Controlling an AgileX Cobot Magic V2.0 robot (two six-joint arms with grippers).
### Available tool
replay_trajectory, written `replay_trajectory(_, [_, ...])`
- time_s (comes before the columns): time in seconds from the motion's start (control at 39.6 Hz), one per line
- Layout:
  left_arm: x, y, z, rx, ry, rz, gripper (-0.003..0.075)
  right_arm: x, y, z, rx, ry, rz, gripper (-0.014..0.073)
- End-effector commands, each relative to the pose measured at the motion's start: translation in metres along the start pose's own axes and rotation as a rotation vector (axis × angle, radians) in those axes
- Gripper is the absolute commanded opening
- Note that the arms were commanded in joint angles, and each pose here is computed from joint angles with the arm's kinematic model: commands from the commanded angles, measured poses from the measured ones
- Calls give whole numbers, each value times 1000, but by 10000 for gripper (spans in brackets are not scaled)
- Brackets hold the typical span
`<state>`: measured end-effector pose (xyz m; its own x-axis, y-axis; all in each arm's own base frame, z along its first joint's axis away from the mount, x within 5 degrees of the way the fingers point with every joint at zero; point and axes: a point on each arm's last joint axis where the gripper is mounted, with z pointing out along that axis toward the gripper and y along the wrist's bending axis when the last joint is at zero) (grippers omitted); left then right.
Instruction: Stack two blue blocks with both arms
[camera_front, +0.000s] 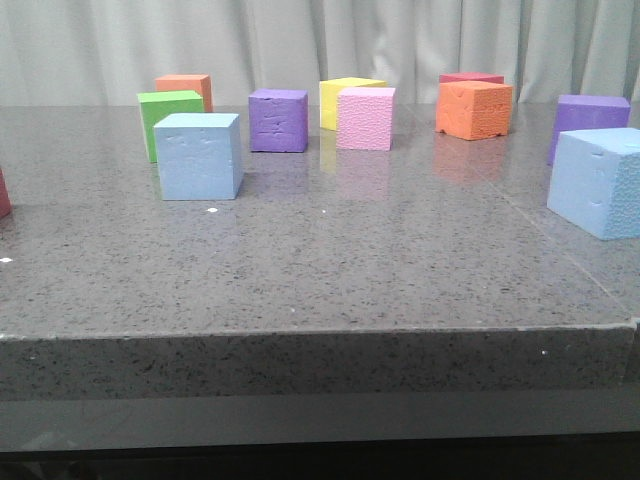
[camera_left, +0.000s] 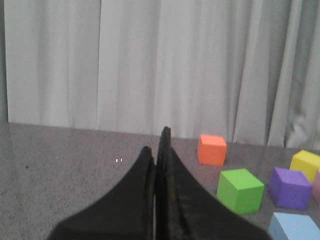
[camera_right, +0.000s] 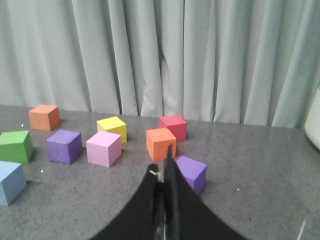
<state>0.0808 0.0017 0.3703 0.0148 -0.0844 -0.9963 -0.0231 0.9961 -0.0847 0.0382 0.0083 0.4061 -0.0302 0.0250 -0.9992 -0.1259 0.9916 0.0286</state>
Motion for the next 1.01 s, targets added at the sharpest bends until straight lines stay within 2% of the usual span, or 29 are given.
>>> replay_trajectory(0.0, [-22,-2,11,2,10,16,-20,-24,-1,11,8,3,-22,-38])
replay_trajectory(0.13, [-29,-3,26,3,119,52,-20,-29,-1,28,5,86,-20,-38])
replay_trajectory(0.25, [-35,-3,36,4,157,50,-20,-28,-2,37,5,119,-18,-38])
replay_trajectory(0.48, [-46,-3,44,1,36,49,-20,-28,-2,38,5,121,-18,-38])
replay_trajectory(0.99, [-46,-3,44,2,36,46,-20,-28,-2,38,5,121,-18,-20])
